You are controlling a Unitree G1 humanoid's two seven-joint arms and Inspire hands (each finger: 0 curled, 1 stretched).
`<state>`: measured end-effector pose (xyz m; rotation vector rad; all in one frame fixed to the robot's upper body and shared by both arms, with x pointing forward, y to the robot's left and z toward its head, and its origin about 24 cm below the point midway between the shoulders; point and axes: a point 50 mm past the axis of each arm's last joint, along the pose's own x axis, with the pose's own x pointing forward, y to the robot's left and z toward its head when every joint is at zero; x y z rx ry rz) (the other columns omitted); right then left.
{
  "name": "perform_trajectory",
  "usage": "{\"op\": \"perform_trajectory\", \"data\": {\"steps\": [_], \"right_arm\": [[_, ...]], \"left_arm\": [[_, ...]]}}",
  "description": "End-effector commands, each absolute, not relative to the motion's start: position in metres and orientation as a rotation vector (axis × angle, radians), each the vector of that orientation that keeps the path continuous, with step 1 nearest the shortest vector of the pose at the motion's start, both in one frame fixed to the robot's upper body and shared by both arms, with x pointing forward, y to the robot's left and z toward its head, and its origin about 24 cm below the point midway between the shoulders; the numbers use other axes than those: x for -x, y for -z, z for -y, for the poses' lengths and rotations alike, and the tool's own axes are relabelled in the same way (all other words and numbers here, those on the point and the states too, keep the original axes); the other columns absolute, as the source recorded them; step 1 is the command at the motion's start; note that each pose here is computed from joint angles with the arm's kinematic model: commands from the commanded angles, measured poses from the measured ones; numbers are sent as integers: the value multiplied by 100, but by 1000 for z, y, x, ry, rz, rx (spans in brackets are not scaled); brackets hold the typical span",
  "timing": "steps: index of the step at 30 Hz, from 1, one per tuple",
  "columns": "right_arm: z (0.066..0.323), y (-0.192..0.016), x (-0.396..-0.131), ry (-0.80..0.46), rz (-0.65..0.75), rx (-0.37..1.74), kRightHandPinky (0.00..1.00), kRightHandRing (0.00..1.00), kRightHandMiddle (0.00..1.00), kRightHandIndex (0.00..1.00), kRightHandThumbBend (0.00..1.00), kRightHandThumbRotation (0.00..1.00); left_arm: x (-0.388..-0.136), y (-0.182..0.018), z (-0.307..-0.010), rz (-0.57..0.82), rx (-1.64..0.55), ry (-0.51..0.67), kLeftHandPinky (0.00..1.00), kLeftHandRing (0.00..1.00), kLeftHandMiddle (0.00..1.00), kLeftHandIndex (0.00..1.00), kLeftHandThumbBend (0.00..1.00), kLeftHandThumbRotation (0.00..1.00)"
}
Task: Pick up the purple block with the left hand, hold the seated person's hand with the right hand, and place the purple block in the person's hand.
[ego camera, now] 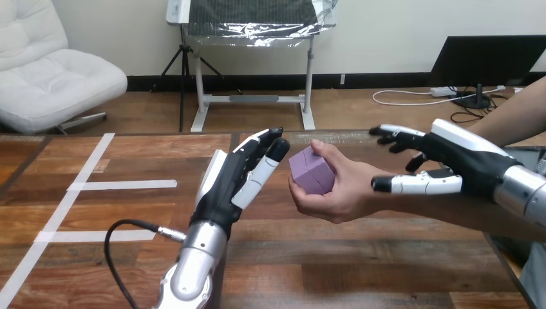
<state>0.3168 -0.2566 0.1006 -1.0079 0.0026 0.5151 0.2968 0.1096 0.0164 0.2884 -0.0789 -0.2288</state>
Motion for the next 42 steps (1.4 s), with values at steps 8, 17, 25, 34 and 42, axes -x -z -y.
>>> {"op": "perform_trajectory", "data": {"steps": [8,17,25,34,42], "right_arm": [[254,-101,-316,-431,102,874,82,95,98,100,95,100],[251,-99,-313,-405,145,752,86,96,98,99,97,100],[248,-98,-309,-387,212,608,89,96,97,98,90,100],[242,-100,-299,-375,289,520,89,95,96,96,94,100],[229,-107,-274,-373,395,377,90,93,94,95,100,100]], "left_arm": [[-290,-46,-122,224,-291,165,85,85,85,82,74,100],[-277,-53,-128,258,-283,134,83,85,85,83,68,100],[-265,-61,-133,291,-254,113,82,84,84,82,77,100],[-246,-75,-142,347,-225,97,84,85,85,83,84,100],[-220,-94,-155,429,-219,62,87,85,84,84,84,100]]}}
